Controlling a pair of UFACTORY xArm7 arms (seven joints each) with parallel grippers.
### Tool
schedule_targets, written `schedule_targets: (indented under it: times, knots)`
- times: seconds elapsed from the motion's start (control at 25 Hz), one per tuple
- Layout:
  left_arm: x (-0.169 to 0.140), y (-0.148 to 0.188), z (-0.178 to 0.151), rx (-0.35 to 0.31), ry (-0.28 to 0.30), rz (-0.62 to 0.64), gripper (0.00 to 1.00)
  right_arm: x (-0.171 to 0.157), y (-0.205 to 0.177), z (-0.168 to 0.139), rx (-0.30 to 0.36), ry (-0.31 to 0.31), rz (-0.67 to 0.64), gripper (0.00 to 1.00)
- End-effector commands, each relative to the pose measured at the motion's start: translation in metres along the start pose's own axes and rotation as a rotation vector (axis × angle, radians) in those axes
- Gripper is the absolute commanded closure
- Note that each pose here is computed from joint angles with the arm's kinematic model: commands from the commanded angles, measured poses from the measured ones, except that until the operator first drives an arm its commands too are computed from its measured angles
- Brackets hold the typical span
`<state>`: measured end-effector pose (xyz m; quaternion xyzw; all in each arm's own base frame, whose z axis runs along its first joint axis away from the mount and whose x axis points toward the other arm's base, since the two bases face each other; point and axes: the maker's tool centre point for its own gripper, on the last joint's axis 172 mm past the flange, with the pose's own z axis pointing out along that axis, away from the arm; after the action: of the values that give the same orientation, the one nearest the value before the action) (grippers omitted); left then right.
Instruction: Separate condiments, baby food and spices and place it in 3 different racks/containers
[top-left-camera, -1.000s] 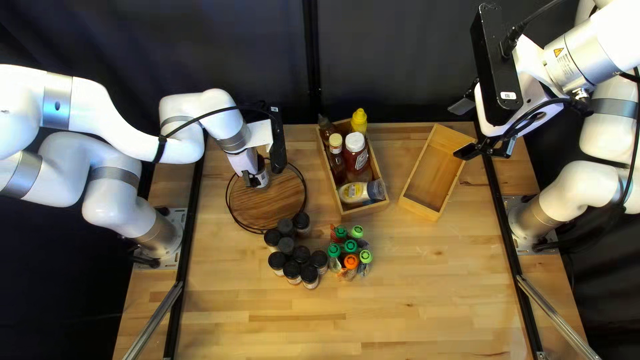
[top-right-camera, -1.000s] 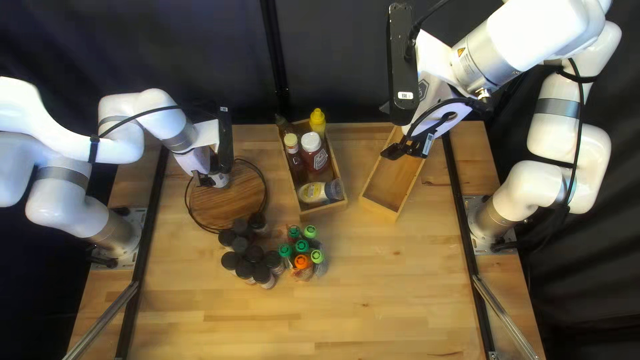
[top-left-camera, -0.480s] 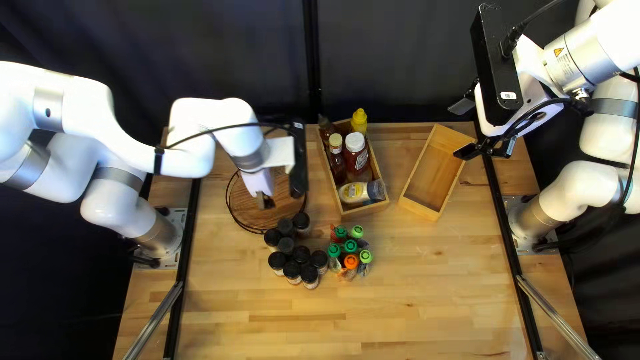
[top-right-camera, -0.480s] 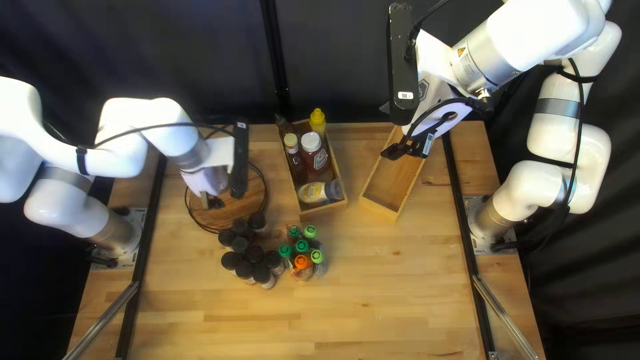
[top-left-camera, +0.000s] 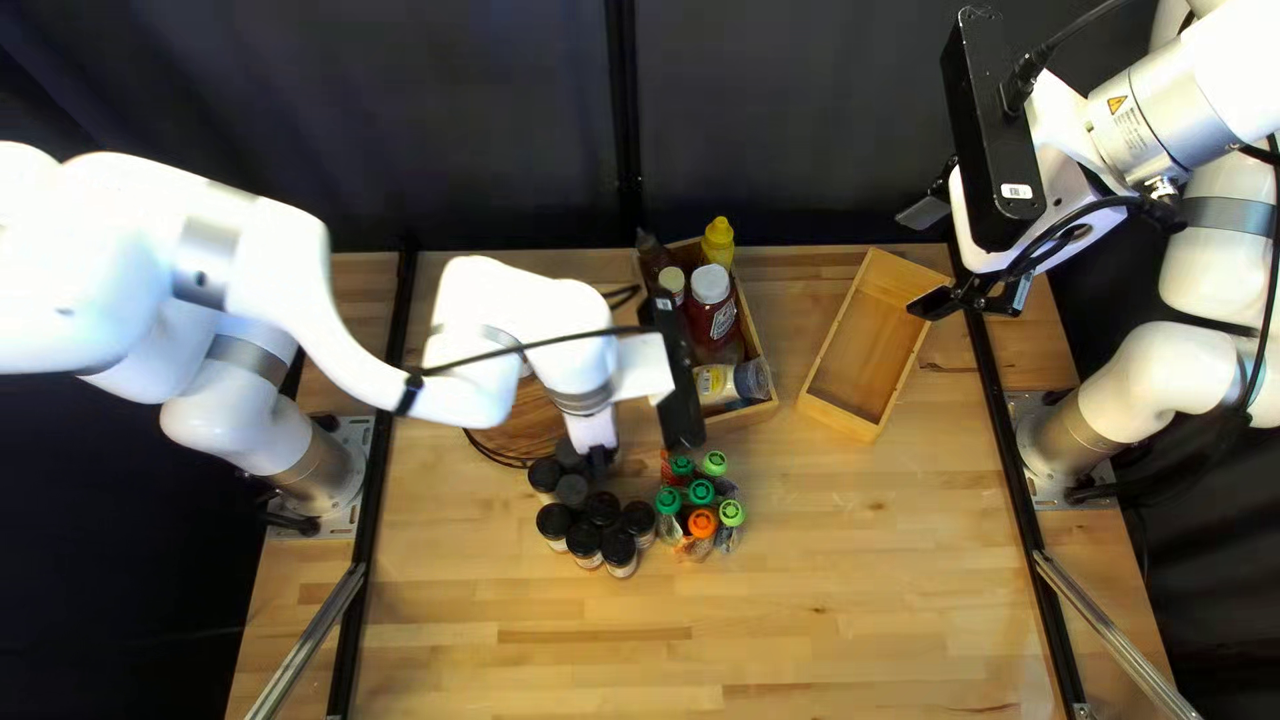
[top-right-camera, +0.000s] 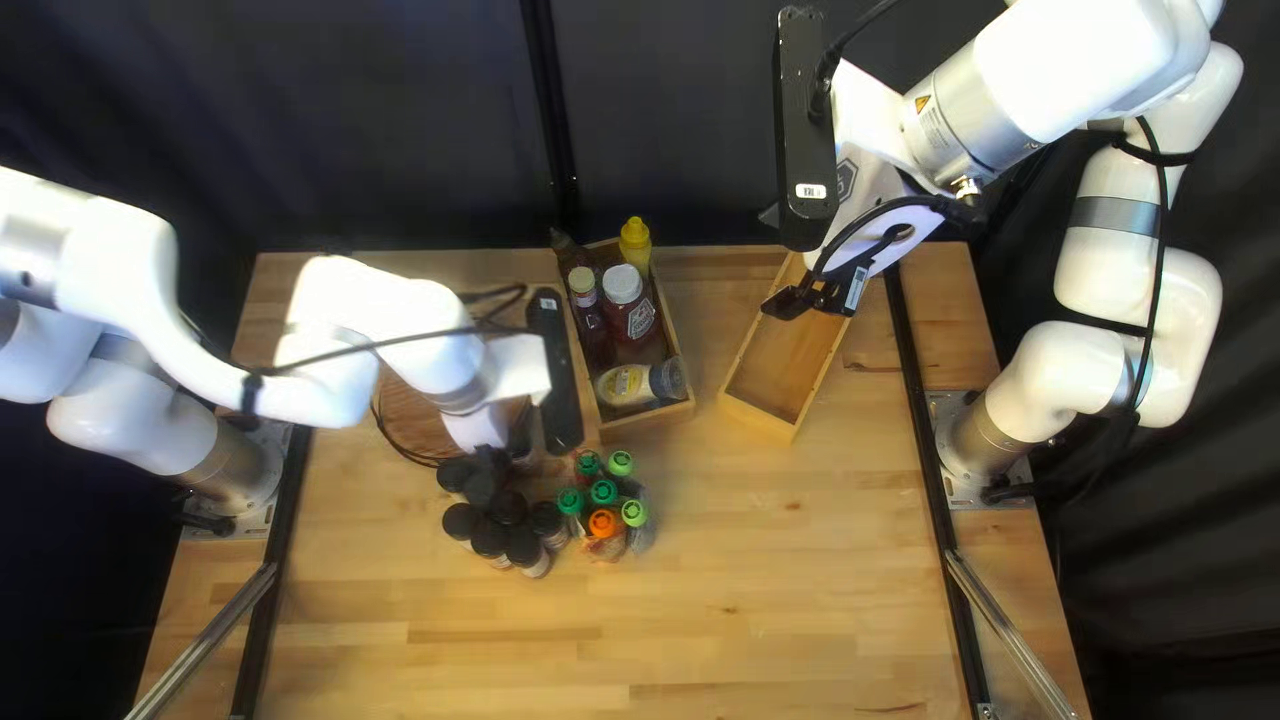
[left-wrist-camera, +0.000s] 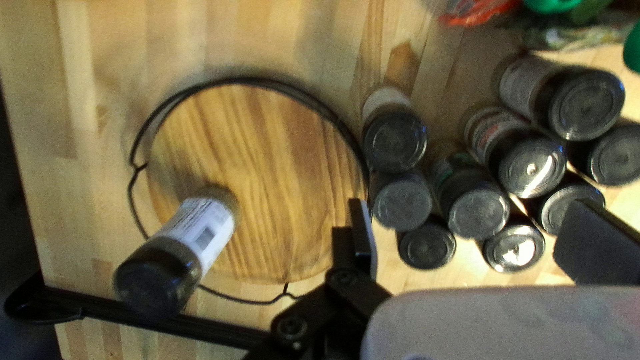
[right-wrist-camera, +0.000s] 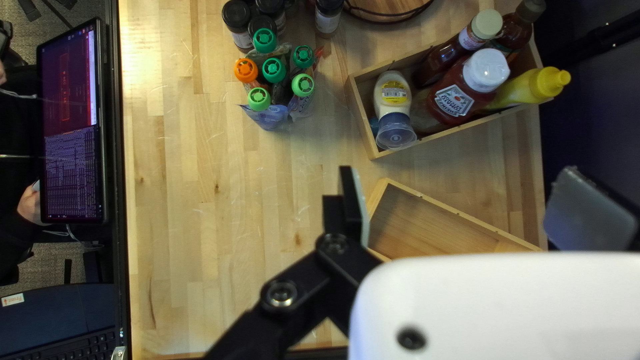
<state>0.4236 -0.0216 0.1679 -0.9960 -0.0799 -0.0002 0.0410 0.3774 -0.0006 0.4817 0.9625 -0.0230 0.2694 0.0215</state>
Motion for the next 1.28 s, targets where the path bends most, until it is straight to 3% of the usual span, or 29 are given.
schedule_targets:
  times: [0.04,0.48,0.88,0.92,0.96,1.0,1.04,1.28]
  knots:
    - [0.001,-0.003,0.023,-0.001,-0.012,-0.008,0.0,0.0,0.0,0.0,0.0,0.0,0.0,0.0]
    - [-0.007,-0.019,0.063,0.02,-0.03,-0.026,0.0,0.0,0.0,0.0,0.0,0.0,0.0,0.0]
    - [-0.008,-0.022,0.07,0.035,-0.033,-0.035,0.03,0.0,0.0,0.0,0.0,0.0,0.0,0.0]
    - [-0.008,-0.022,0.071,0.036,-0.034,-0.035,0.1,0.0,0.0,0.0,0.0,0.0,0.0,0.0]
    - [-0.007,-0.022,0.073,0.037,-0.036,-0.034,0.25,0.0,0.0,0.0,0.0,0.0,0.0,0.0]
    - [-0.007,-0.021,0.074,0.038,-0.038,-0.033,0.66,0.0,0.0,0.0,0.0,0.0,0.0,0.0]
    - [-0.007,-0.021,0.075,0.039,-0.038,-0.029,0.92,0.0,0.0,0.0,0.0,0.0,0.0,0.0]
    - [-0.005,-0.016,0.062,0.039,-0.036,-0.015,0.94,0.0,0.0,0.0,0.0,0.0,0.0,0.0]
